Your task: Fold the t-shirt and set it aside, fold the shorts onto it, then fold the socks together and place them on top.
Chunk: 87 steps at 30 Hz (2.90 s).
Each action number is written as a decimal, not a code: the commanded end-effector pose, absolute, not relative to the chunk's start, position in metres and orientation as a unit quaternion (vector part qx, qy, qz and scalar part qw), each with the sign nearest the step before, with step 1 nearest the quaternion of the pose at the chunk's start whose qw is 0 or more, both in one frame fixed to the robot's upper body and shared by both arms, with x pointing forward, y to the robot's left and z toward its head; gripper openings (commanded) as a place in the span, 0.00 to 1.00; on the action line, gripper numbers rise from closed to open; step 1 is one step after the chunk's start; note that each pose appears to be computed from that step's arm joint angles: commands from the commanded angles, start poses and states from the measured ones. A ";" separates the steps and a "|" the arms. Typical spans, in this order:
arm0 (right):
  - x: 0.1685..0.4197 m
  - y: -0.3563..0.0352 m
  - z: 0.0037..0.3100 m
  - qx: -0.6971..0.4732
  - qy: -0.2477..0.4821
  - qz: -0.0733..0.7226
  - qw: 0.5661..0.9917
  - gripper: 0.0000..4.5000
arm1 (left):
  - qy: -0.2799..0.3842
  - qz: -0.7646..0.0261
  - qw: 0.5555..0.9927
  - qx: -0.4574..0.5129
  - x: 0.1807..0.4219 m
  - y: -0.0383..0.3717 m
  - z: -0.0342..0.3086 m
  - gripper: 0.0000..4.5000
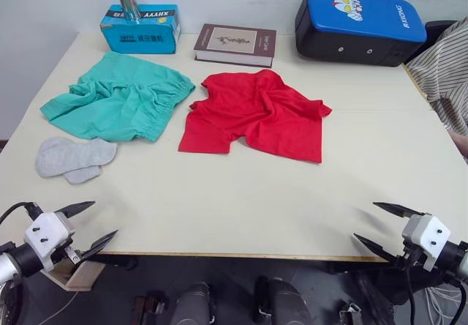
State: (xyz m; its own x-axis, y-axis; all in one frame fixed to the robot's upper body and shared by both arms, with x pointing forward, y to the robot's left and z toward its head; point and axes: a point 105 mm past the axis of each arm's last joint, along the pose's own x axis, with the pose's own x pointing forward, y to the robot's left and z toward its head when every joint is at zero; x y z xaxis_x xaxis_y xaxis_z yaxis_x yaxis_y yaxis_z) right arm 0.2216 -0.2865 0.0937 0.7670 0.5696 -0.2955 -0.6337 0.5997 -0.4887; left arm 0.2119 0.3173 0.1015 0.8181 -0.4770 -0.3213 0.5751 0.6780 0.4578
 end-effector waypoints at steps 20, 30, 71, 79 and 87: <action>0.341 -0.191 0.135 -0.299 0.022 0.379 0.875 1.00 | 0.082 -0.331 0.906 0.249 0.333 0.225 0.137 0.99; 0.417 -0.196 0.123 -0.333 0.101 0.319 0.882 0.87 | 0.132 -0.317 0.897 0.277 0.417 0.204 0.124 0.96; 0.261 -0.264 0.105 -0.297 0.190 0.403 0.844 0.00 | 0.122 -0.493 0.844 0.173 0.255 0.157 0.131 0.00; 0.328 -0.266 0.146 -0.337 0.116 0.372 0.857 0.00 | 0.099 -0.395 0.882 0.238 0.335 0.195 0.158 0.00; 0.428 -0.204 0.410 -0.358 -0.259 0.135 0.887 0.00 | -0.275 -0.101 0.917 0.269 0.421 0.224 0.430 0.00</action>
